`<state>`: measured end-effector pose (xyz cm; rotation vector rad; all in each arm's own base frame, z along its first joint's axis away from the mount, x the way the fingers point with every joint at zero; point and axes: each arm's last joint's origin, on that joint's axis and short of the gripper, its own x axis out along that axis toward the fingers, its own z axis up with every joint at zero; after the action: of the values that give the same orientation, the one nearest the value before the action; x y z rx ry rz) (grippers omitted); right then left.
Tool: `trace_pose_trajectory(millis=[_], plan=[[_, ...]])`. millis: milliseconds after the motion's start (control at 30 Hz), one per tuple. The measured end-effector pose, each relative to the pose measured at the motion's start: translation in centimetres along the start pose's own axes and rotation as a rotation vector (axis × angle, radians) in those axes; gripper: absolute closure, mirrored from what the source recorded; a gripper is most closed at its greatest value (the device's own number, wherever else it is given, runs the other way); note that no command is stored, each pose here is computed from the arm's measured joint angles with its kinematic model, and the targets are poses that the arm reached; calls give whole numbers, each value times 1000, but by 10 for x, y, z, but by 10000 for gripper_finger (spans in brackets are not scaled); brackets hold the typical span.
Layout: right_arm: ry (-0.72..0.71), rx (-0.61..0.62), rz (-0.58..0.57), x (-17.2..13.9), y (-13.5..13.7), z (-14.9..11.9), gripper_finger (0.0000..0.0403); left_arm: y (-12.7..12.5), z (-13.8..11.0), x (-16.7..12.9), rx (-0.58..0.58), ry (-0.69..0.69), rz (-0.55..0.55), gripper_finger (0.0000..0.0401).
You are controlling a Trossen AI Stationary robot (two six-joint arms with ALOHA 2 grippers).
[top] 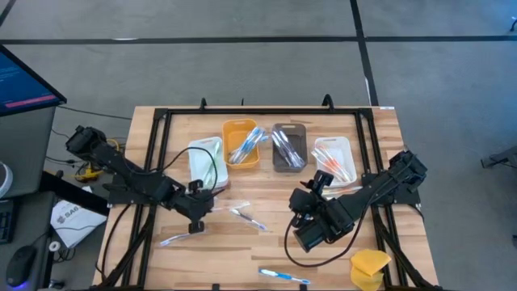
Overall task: Pick & Place Toothbrushes
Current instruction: Put the left orange toothbrush into the right white bin
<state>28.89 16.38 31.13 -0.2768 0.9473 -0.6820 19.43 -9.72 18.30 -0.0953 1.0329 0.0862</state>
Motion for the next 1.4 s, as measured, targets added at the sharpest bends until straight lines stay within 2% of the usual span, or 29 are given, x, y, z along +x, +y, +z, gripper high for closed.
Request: trace_pose_trajectory(millis=[200,467,667,833,1167,1400], plan=[[26,-17,30,-2,2,-2,230,-8,16,-9,29,-100,-14,388],[-17,3,84,-10,11,-3,247,-35,42,-26,188,-430,-125,388],[-126,-37,168,-15,24,7,257,-42,52,-35,257,-594,-117,388],[-216,-37,231,-16,31,20,256,-44,57,-38,279,-658,-103,388],[-237,-26,224,-4,26,35,225,-44,58,-39,295,-670,-100,388],[-279,-89,376,-3,32,48,224,-44,59,-39,293,-676,-101,388]])
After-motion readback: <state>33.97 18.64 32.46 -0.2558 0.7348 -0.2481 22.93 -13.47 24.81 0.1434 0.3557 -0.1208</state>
